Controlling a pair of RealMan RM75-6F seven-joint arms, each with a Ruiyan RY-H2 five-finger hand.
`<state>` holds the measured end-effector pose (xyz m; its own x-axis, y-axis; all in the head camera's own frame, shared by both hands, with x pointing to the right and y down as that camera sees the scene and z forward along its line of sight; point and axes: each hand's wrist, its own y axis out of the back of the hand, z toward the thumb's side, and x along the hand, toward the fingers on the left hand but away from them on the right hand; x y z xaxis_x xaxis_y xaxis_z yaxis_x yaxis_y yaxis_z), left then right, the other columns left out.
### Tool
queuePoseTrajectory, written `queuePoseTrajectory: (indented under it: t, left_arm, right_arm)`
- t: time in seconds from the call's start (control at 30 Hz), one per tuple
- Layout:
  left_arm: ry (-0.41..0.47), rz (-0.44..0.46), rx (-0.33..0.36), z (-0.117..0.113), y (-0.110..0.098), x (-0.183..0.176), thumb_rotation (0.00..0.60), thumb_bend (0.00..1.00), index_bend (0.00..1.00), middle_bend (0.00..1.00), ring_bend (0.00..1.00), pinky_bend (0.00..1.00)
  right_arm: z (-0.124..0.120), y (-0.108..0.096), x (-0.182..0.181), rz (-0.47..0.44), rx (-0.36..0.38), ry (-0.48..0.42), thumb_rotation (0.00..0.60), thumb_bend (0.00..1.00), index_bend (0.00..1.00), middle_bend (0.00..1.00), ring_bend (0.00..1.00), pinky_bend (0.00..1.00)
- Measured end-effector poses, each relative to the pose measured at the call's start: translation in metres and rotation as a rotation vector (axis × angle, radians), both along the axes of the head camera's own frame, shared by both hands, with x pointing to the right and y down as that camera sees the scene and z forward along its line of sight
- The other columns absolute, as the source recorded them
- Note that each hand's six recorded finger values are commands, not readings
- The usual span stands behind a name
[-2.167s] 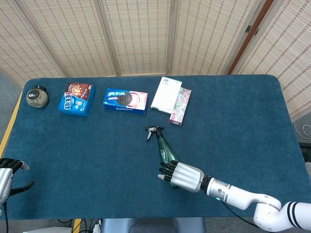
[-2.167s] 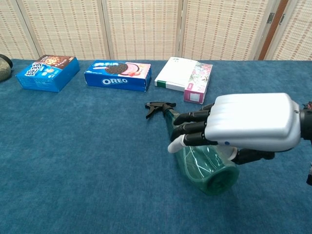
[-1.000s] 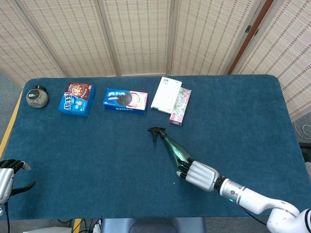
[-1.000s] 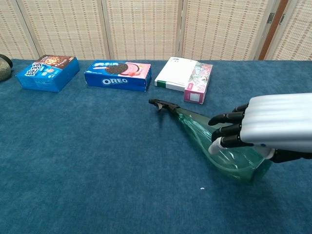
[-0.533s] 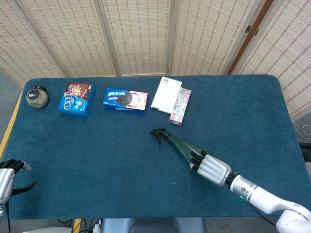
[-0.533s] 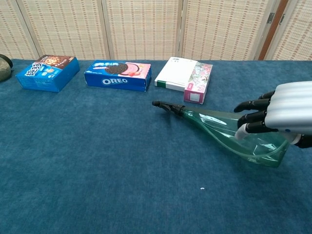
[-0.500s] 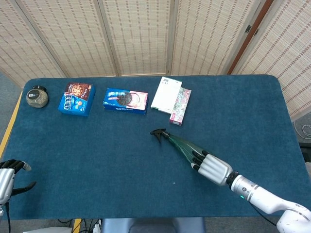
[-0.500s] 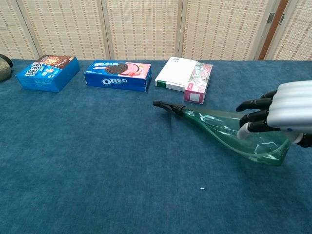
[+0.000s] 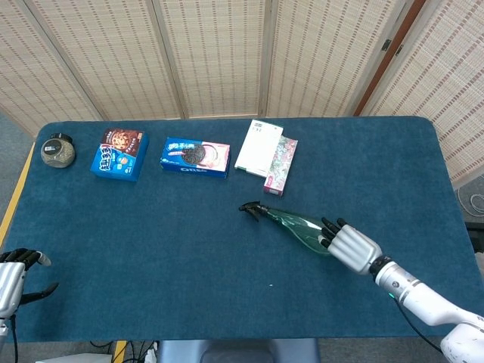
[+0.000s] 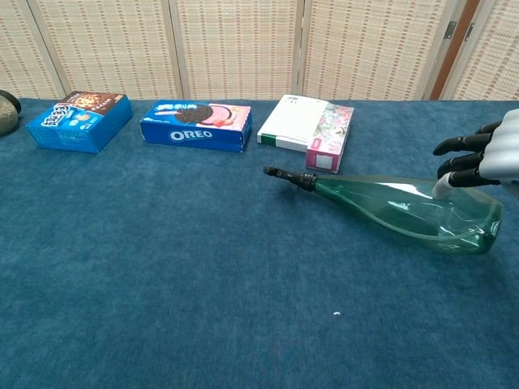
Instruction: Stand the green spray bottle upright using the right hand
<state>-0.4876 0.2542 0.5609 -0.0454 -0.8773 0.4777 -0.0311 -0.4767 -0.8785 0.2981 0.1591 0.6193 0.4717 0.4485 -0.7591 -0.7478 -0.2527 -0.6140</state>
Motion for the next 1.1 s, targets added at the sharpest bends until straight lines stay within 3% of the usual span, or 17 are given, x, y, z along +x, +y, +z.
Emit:
queuePoseTrajectory:
  t: [0.17,0.6,0.73,0.83,1.0,1.1]
  left_arm:
    - [0.000,-0.003,-0.002,0.001,0.001,0.000,0.600,0.00,0.49,0.48,0.33,0.33]
    - [-0.001,-0.009,-0.002,0.001,0.002,-0.002,0.600,0.00,0.49,0.48,0.33,0.33]
    - [0.002,-0.008,-0.003,0.001,0.002,-0.001,0.600,0.00,0.49,0.48,0.33,0.34]
    - [0.002,-0.007,-0.003,0.001,0.002,-0.001,0.600,0.00,0.49,0.48,0.33,0.34]
    - [0.002,-0.011,-0.002,0.001,0.002,-0.002,0.600,0.00,0.49,0.48,0.33,0.34]
    - [0.002,-0.013,-0.004,0.001,0.003,-0.003,0.600,0.00,0.49,0.48,0.33,0.34]
  right_arm:
    - [0.002,-0.009,0.006,0.025,0.023,0.017,0.600,1.00,0.24,0.23,0.06,0.27]
    - [-0.005,-0.009,0.002,0.064,0.027,-0.046,0.600,0.98,0.24,0.23,0.06,0.28]
    - [-0.008,-0.010,-0.001,0.109,0.017,-0.090,0.600,0.92,0.24,0.23,0.06,0.28]
    - [-0.010,-0.011,-0.005,0.146,0.005,-0.136,0.600,0.81,0.24,0.23,0.06,0.28]
    - [-0.013,-0.010,-0.015,0.180,-0.009,-0.217,0.600,0.42,0.21,0.17,0.06,0.28]
    - [-0.013,-0.010,-0.022,0.190,0.001,-0.268,0.600,0.11,0.10,0.08,0.03,0.28]
